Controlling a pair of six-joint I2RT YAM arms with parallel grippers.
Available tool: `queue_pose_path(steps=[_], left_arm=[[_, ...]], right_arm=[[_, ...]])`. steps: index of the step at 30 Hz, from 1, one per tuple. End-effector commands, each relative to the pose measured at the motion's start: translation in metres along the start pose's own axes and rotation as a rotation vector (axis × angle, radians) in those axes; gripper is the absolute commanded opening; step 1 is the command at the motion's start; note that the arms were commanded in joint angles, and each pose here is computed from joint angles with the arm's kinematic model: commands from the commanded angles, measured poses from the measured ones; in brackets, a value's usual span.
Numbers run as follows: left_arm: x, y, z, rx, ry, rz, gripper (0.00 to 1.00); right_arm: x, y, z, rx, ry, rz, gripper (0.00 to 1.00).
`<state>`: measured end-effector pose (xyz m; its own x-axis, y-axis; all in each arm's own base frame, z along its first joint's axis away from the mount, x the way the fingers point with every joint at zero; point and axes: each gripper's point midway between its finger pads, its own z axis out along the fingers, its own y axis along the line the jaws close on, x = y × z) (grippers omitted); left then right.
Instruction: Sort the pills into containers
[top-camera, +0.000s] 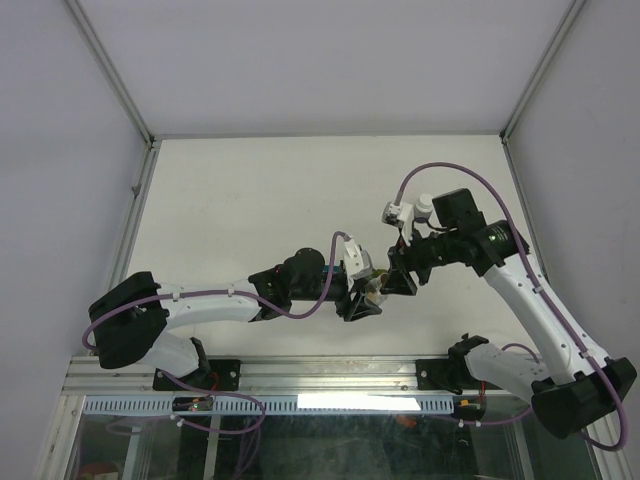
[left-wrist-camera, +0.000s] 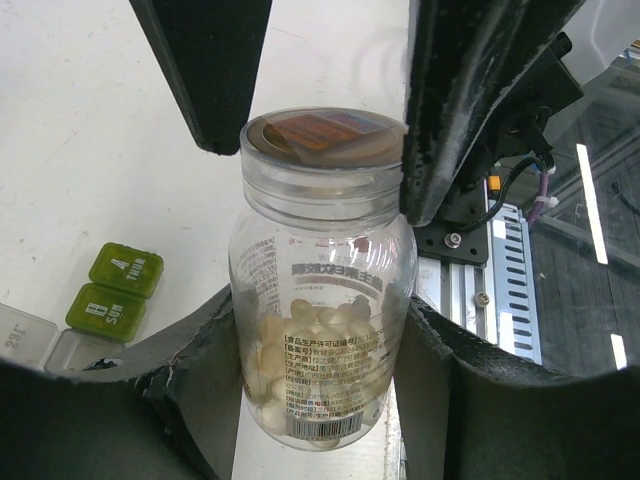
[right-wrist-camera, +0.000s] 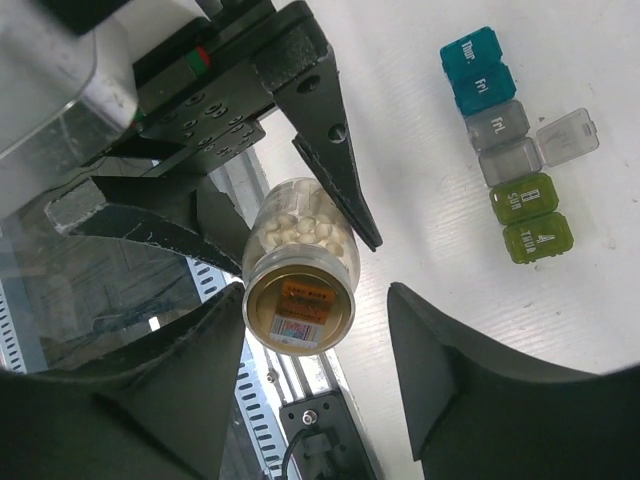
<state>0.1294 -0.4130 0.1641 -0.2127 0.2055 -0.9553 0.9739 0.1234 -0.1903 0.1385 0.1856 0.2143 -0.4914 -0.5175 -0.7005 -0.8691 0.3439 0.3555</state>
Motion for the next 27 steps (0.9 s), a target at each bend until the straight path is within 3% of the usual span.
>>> queue_pose_path(steps=[1, 7, 14, 16, 22, 27], left_arm=[[-0.04, 0.0, -0.001, -0.003, -0.103, 0.014, 0.0], [-0.039, 0.0, 0.001, -0.001, -0.099, 0.005, 0.0], [-0.037, -0.005, 0.001, 0.029, -0.092, 0.008, 0.0], [-0.034, -0.009, 0.001, 0.052, -0.085, 0.013, 0.0], [-0.027, -0.029, -0.002, 0.179, -0.049, 0.042, 0.0], [-0.01, -0.032, 0.007, 0.255, 0.01, 0.03, 0.0]], right_arm=[[-0.022, 0.006, -0.004, -0.017, -0.06, -0.017, 0.57], [-0.016, 0.01, -0.003, -0.033, -0.051, -0.025, 0.55], [-0.013, 0.016, -0.002, -0.078, -0.032, -0.067, 0.19], [-0.013, 0.019, -0.004, -0.097, -0.027, -0.102, 0.0], [0.0, 0.026, -0.012, -0.166, 0.023, -0.317, 0.0], [0.015, 0.027, -0.017, -0.235, 0.045, -0.719, 0.0]])
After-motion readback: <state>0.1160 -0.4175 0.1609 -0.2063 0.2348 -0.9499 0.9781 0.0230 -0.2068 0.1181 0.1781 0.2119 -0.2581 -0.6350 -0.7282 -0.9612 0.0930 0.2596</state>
